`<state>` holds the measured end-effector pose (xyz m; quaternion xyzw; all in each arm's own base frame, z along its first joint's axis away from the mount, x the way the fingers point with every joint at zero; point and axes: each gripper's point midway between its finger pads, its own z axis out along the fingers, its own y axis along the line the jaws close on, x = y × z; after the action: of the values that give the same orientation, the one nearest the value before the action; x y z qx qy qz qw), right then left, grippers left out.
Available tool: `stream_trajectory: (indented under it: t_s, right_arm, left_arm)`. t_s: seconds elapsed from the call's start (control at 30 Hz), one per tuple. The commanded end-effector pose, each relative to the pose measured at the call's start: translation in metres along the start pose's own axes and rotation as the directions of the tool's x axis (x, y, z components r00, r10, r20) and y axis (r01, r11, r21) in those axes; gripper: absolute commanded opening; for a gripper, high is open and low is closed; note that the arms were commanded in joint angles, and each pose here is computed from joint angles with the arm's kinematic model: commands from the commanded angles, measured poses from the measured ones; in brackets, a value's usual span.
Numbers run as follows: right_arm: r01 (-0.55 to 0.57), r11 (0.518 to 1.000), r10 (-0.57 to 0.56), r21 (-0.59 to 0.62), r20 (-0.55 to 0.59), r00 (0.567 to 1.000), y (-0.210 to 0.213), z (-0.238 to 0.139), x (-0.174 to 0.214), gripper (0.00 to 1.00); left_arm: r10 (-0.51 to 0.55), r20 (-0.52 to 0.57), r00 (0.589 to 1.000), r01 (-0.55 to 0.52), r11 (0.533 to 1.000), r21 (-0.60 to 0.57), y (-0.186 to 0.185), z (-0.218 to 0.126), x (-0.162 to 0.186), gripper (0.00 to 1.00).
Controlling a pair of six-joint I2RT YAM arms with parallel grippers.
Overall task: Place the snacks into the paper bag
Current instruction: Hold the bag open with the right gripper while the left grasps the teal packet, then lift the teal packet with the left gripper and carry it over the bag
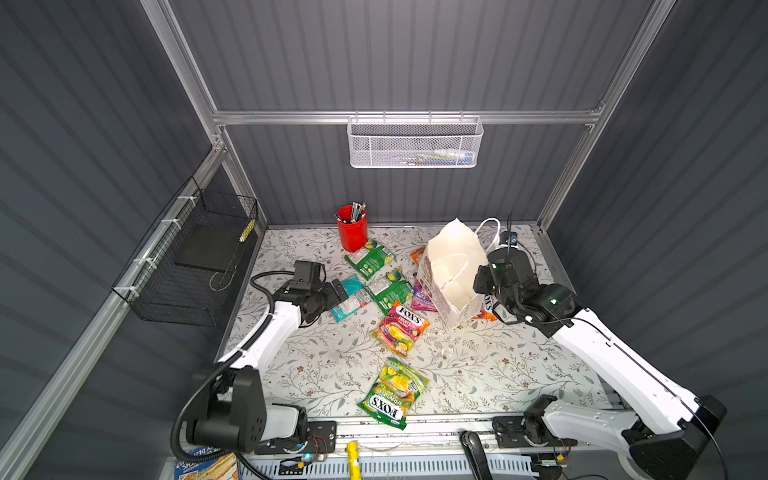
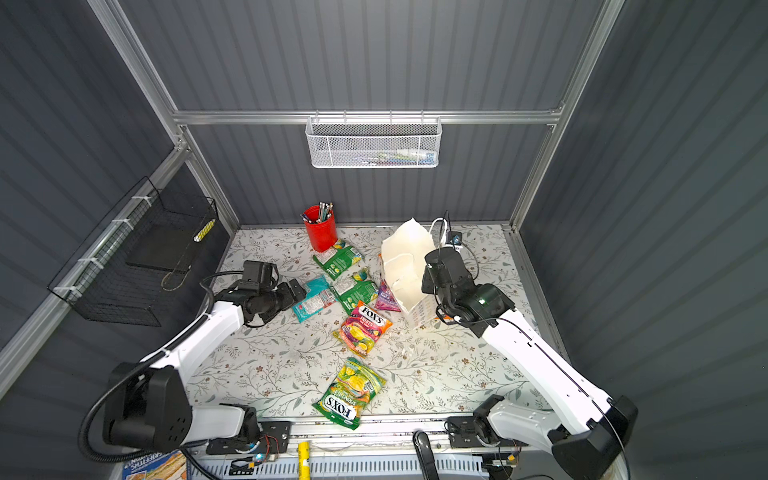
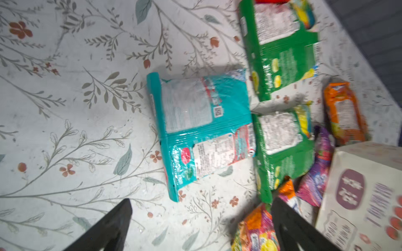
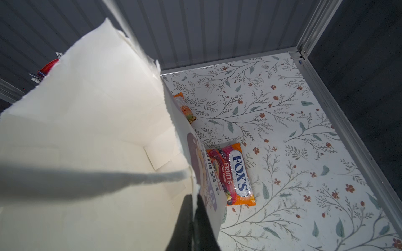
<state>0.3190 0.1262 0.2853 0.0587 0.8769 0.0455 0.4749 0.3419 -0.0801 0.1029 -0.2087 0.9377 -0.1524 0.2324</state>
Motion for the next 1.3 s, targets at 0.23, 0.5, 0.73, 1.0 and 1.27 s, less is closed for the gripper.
stream_trajectory:
  t_s: [0.23, 0.5, 0.73, 1.0, 1.27]
  right_arm:
    - [0.024, 1.000, -0.024, -0.008, -0.008, 1.000, 0.003, 0.003, 0.003, 0.00]
    - [0.027, 0.999, -0.027, -0.016, -0.011, 1.000, 0.005, 0.002, 0.004, 0.00]
    - [0.035, 0.999, -0.035, -0.023, -0.015, 0.999, 0.005, 0.001, 0.004, 0.00]
    - [0.048, 0.999, -0.048, -0.015, -0.029, 0.998, 0.003, -0.002, 0.004, 0.00]
    - [0.063, 0.998, -0.063, -0.012, -0.029, 0.998, 0.003, -0.004, 0.003, 0.00]
  left_arm:
    - [0.019, -0.072, 0.997, -0.022, 0.999, -0.034, -0.005, 0.064, -0.011, 1.00]
    - [-0.005, -0.091, 0.996, -0.008, 0.990, -0.138, 0.014, 0.090, -0.010, 0.95]
    - [-0.023, -0.081, 0.996, 0.013, 0.992, -0.125, 0.016, 0.097, -0.007, 0.74]
    - [-0.017, -0.086, 0.996, 0.017, 1.000, -0.002, -0.005, 0.080, -0.004, 0.12]
    - [0.012, 0.010, 1.000, -0.014, 0.980, 0.197, -0.049, 0.000, -0.019, 0.00]
